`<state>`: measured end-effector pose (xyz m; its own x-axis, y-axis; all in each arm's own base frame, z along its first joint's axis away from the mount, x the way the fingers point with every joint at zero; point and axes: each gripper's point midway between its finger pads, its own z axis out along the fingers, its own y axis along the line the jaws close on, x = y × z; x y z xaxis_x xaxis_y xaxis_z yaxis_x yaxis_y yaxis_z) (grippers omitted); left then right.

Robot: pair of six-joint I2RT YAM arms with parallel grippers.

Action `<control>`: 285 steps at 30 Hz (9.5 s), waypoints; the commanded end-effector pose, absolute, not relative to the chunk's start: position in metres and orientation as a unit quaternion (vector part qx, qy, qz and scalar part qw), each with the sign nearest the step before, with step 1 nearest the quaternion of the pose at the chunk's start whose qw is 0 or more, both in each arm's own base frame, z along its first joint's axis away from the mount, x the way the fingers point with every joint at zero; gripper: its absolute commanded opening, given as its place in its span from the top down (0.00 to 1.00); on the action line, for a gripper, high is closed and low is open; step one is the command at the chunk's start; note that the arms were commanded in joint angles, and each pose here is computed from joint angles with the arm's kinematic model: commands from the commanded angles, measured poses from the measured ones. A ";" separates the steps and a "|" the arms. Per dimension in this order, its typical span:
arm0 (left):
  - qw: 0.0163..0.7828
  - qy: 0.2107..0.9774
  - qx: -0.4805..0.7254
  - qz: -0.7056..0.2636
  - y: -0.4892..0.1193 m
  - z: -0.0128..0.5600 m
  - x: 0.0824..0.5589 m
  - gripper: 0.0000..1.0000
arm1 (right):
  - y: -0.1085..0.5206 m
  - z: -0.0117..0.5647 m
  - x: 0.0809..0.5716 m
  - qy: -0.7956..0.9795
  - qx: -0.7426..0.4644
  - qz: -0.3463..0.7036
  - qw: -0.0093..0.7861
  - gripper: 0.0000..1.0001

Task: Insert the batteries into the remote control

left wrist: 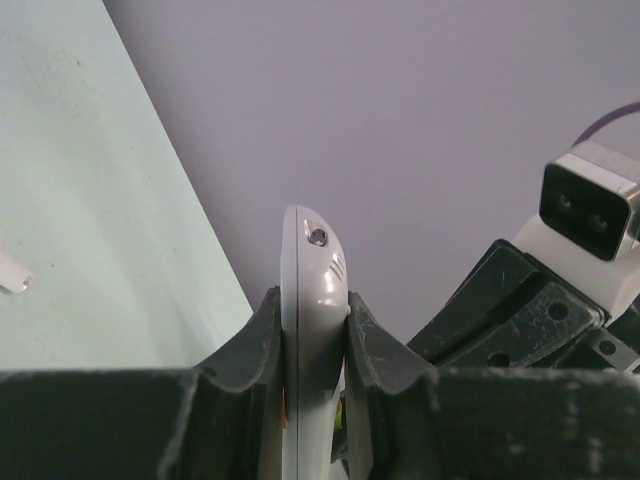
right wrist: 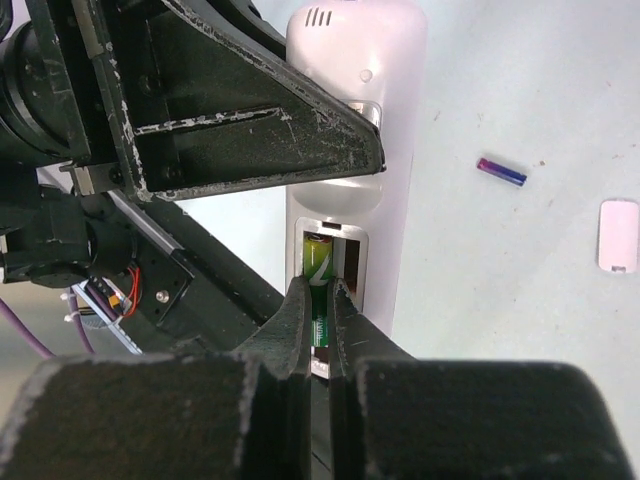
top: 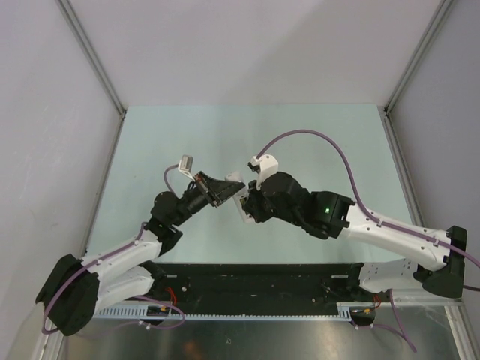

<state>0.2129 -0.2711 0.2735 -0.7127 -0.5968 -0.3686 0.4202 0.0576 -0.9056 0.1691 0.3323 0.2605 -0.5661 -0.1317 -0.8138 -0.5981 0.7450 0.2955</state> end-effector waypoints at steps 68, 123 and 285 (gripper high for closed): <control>0.357 0.552 -0.034 -0.752 -0.274 0.321 0.194 1.00 | 0.308 0.265 0.195 0.874 -0.147 0.192 0.421 0.43; 0.336 0.583 -0.020 -0.739 -0.270 0.291 0.190 1.00 | 0.291 0.312 0.187 0.804 -0.103 0.439 0.387 0.35; 0.329 0.650 -0.017 -0.684 -0.253 0.239 0.183 1.00 | 0.245 0.207 0.231 0.839 -0.048 0.396 0.370 0.21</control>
<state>0.1828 -0.2627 0.2550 -0.8198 -0.4606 -0.3401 0.4018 -0.0396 -0.9149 0.2062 0.2642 0.2604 -0.7226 0.2972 -0.6242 -0.4685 0.4535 0.7582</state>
